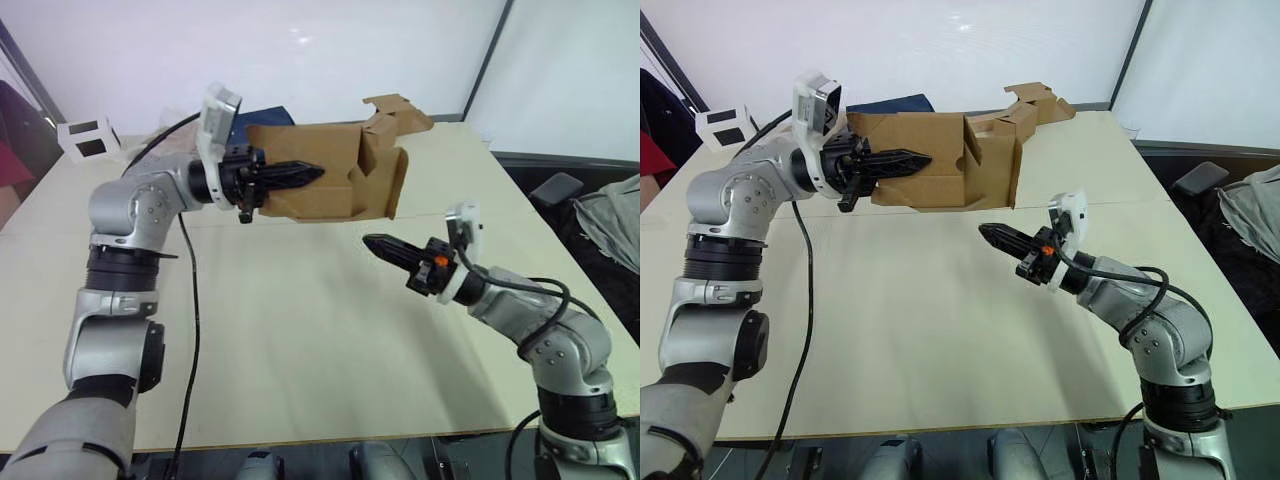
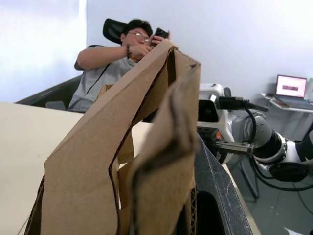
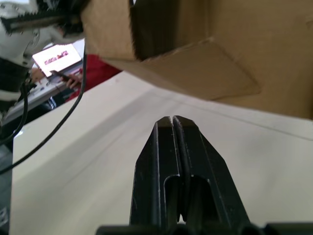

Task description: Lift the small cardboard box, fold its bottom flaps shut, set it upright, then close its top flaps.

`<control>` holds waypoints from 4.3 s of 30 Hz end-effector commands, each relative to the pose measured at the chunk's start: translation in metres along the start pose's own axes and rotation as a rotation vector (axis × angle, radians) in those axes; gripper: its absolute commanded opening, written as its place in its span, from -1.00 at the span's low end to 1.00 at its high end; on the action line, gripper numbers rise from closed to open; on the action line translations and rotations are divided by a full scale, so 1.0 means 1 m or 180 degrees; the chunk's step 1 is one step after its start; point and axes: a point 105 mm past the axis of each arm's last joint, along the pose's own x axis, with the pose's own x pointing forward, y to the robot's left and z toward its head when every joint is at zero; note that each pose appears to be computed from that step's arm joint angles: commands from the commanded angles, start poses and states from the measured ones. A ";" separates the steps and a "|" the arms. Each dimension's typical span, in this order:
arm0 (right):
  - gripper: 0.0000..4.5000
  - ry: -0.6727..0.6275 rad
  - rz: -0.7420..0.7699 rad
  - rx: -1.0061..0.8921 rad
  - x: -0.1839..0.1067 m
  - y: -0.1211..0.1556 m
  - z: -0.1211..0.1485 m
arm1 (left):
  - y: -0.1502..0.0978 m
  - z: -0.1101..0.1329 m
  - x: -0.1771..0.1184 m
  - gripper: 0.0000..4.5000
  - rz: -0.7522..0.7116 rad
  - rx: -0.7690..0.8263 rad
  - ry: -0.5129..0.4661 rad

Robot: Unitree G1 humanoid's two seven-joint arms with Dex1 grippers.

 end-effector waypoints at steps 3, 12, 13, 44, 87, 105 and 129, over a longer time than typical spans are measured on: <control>-0.99 -0.0272 0.0007 -0.0089 0.004 0.000 0.019 | -0.008 0.009 0.002 -1.00 -0.0079 0.0112 -0.0031; -0.99 -0.0459 0.0092 0.0040 0.007 0.005 0.030 | -0.009 0.003 0.006 -1.00 -0.0148 0.0058 -0.0040; -0.99 -0.0462 0.0095 0.0041 0.007 0.005 0.030 | -0.009 0.003 0.007 -1.00 -0.0156 0.0053 -0.0045; -0.99 0.0004 0.0685 -0.0523 0.030 0.015 0.034 | -0.006 -0.004 0.019 -1.00 -0.0201 0.0515 0.0055; -0.99 -0.0783 0.0259 0.0014 -0.012 -0.024 0.074 | 0.000 0.010 0.018 -1.00 -0.0160 0.0437 -0.0031; -0.49 -0.1233 0.0499 0.0579 -0.003 0.003 0.074 | -0.003 0.016 0.022 -1.00 -0.0294 0.0361 -0.0097; -0.45 -0.1675 0.0755 0.1377 -0.007 0.021 0.071 | -0.008 0.021 0.014 -1.00 -0.0393 0.0072 -0.0254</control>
